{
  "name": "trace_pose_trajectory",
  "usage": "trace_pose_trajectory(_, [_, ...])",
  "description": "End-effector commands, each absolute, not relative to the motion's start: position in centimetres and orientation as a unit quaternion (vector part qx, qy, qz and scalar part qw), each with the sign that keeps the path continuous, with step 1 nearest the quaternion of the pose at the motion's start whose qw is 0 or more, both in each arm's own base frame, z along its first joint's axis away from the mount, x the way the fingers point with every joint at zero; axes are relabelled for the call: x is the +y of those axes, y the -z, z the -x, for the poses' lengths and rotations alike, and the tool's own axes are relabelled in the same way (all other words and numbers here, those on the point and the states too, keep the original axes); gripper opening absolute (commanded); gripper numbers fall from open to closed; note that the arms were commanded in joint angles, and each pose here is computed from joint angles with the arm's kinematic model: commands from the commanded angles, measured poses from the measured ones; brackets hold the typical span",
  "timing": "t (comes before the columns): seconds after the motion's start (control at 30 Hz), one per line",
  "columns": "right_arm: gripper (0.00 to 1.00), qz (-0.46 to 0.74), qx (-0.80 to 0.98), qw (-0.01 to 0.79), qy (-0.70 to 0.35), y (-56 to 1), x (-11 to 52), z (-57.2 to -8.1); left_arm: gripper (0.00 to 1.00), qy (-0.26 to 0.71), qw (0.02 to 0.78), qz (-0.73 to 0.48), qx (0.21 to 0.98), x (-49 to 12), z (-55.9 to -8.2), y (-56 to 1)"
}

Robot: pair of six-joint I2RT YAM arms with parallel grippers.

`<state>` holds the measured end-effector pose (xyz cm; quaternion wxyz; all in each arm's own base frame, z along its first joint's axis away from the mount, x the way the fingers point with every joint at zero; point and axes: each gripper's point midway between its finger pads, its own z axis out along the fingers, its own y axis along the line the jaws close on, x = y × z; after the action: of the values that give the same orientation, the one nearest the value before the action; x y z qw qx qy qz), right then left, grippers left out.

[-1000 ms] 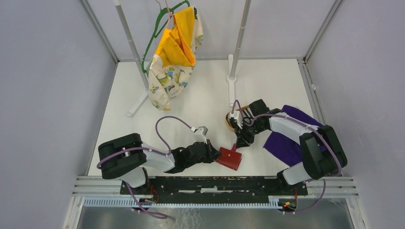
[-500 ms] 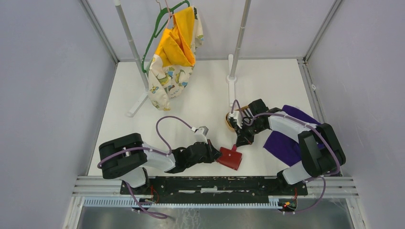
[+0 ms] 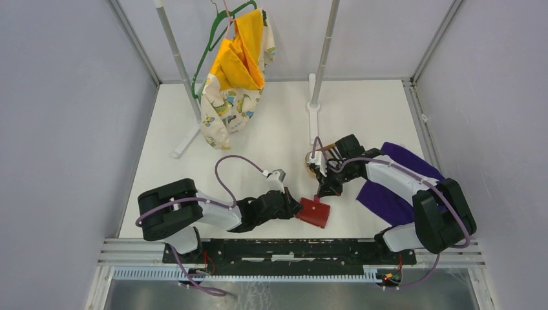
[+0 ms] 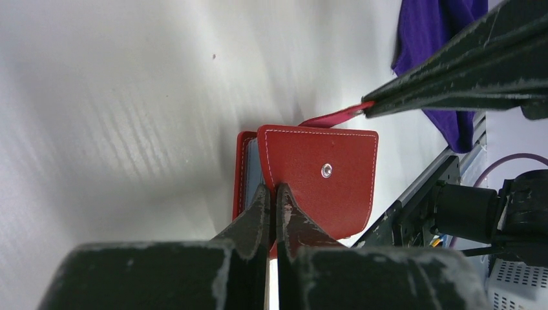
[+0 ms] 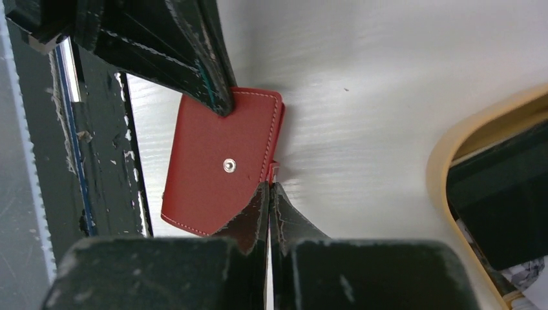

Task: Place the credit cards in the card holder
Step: Insert the credit card into the card holder.

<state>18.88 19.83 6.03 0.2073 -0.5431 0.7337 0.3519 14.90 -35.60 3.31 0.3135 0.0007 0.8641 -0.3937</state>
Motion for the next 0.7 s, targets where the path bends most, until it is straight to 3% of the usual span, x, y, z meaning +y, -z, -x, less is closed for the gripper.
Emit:
trace_pose_trajectory(0.0, [0.0, 0.605, 0.691, 0.242, -0.314, -6.5, 20.8, -19.3, 0.02, 0.369, 0.292, -0.004, 0.882, -35.7, -14.3, -1.8])
trace_pose_trajectory(0.23, [0.0, 0.671, 0.653, 0.239, -0.258, -5.5, 20.4, -18.0, 0.02, 0.36, 0.295, 0.004, 0.885, -35.1, -14.5, -2.0])
trace_pose_trajectory(0.67, [0.0, 0.709, 0.61, 0.229, -0.27, -5.0, 21.1, -15.4, 0.02, 0.362, 0.292, 0.002, 0.885, -35.3, -14.4, -2.4])
